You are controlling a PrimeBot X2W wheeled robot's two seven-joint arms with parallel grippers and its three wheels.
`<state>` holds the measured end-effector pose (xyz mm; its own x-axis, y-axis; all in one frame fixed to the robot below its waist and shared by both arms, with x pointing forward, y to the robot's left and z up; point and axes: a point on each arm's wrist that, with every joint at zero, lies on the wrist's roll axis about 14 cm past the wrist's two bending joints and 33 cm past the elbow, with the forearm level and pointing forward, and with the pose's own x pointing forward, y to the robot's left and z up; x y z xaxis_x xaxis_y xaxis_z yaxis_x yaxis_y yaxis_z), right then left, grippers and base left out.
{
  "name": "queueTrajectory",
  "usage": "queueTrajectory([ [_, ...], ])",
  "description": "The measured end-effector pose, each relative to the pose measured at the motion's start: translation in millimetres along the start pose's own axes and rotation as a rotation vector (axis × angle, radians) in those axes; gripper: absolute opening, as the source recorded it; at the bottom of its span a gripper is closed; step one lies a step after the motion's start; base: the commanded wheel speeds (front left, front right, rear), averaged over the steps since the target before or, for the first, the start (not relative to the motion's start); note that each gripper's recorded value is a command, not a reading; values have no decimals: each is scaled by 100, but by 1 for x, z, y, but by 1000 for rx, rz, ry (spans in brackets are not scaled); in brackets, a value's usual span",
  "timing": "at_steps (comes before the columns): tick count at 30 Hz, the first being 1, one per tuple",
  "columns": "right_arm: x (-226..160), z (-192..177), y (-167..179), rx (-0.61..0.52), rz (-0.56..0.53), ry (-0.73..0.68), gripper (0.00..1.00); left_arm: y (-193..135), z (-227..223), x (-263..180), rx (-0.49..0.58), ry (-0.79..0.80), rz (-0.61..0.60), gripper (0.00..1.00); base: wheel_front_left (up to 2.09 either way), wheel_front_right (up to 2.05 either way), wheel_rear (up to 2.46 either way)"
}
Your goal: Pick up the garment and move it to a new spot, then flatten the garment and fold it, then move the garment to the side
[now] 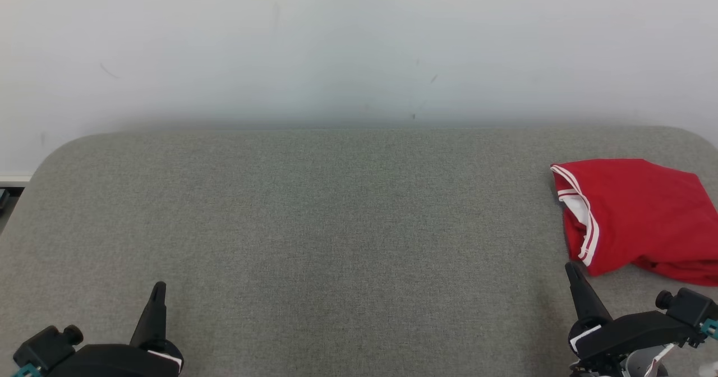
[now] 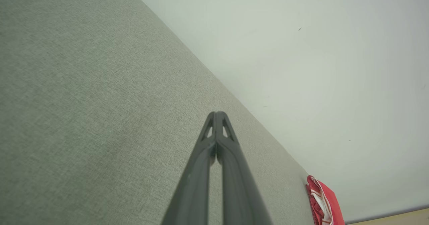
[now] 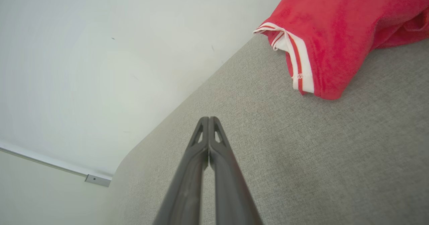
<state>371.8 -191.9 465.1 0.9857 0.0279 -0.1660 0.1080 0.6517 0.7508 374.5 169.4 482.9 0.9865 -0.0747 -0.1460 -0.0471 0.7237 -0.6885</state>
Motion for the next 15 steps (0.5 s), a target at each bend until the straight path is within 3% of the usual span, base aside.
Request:
queueTrajectory([
  [15,4,9,3,166,17,-25,0,0,6,7,-184,-10,-4,0,0,0,0],
])
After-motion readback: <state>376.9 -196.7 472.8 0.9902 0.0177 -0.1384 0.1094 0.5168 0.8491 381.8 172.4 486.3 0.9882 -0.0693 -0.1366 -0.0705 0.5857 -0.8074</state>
